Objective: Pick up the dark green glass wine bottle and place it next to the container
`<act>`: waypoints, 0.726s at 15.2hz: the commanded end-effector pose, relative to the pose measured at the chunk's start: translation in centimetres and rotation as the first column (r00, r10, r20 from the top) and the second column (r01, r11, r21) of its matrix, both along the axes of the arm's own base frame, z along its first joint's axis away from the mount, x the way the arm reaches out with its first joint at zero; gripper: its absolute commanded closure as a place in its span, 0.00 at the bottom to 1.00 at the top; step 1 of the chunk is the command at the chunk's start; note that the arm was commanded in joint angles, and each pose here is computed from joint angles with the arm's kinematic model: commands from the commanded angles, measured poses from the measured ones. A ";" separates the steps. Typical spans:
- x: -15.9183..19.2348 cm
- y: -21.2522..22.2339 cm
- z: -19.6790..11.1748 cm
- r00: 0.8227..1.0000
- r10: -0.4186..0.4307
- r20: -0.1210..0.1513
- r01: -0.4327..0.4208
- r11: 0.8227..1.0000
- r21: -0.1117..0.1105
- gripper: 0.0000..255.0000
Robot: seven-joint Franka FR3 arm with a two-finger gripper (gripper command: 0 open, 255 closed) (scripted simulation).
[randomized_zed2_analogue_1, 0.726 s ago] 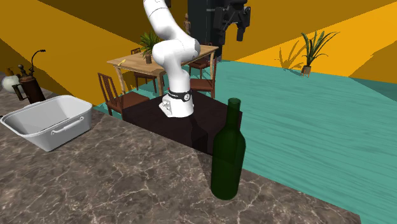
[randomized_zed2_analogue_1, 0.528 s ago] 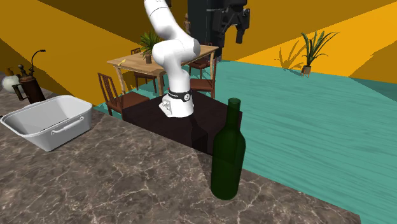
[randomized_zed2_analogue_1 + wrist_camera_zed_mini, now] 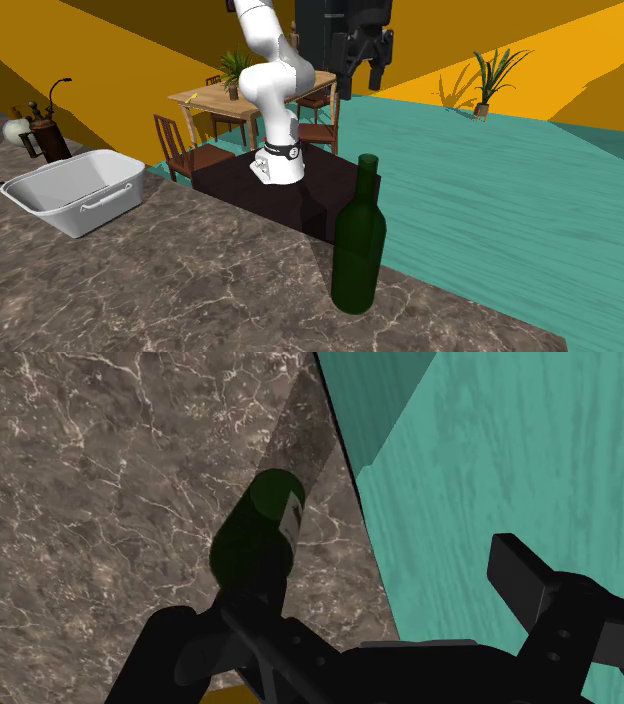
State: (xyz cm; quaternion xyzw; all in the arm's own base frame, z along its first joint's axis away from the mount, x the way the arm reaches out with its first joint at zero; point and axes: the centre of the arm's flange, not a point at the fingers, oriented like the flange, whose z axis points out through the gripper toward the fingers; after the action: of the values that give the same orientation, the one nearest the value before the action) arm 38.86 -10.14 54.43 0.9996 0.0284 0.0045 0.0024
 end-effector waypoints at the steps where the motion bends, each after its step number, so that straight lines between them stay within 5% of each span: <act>1: 1.5 -2.0 -0.9 1.000 0.019 0.004 -0.019 1.000 -0.004 0.00; 11: 9.3 -10.6 -3.9 0.995 0.101 0.020 -0.101 0.995 -0.018 0.00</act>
State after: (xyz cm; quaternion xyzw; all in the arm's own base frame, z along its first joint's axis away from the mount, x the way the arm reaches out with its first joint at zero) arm 47.57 -20.14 50.87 0.9970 0.0752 0.0141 0.0102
